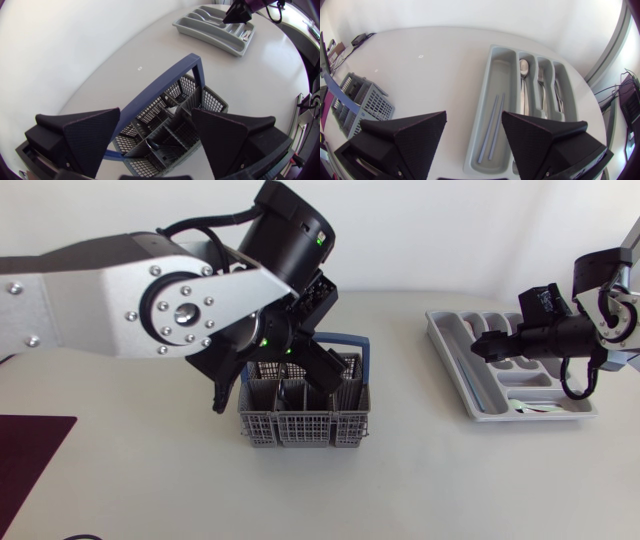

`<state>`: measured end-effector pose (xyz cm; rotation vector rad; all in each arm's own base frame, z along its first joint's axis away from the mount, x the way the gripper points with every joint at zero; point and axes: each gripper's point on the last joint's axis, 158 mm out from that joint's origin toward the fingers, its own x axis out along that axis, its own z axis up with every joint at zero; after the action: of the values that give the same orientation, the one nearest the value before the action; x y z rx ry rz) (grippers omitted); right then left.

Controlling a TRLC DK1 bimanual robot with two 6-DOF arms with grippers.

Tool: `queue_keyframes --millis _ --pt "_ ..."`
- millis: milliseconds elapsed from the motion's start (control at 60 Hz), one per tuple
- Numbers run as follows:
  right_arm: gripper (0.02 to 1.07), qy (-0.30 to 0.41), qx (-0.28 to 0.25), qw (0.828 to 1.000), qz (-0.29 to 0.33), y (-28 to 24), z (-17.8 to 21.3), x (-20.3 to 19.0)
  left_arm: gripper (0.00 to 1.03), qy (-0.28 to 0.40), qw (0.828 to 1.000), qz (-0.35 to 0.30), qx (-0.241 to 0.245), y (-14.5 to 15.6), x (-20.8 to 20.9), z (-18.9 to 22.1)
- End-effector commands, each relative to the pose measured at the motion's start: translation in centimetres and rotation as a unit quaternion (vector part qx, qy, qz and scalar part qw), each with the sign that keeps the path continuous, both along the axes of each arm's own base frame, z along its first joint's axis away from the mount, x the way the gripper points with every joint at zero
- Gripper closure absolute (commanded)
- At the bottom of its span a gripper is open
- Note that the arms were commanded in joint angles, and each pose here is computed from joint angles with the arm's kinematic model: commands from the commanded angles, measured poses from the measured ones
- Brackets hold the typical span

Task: Sort the cutlery from the basket into the organizer compartments.

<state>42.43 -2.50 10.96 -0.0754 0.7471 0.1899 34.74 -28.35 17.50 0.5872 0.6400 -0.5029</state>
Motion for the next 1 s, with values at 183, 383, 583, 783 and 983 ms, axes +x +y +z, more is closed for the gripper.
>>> queue_keyframes --millis 183,383,583,783,983 --pt "0.27 0.011 0.002 1.000 0.018 1.7 -0.6 -1.5 0.05 0.015 0.999 0.040 0.014 0.9 1.1 -2.3" --pt "0.27 0.013 0.002 1.000 0.020 1.8 -0.8 -1.8 0.05 0.019 0.998 0.051 0.023 0.8 1.7 -3.5" --pt "0.27 0.014 0.002 1.000 0.020 1.9 -0.9 -2.0 0.06 0.026 0.997 0.064 0.028 0.6 2.2 -4.7" --pt "0.27 0.016 0.002 1.000 0.021 1.9 -1.0 -2.1 0.08 0.033 0.996 0.073 0.040 0.5 2.6 -6.1" --pt "0.27 0.018 0.003 1.000 0.021 2.1 -1.2 -2.1 0.21 0.044 0.994 0.084 0.044 0.8 2.9 -7.0"
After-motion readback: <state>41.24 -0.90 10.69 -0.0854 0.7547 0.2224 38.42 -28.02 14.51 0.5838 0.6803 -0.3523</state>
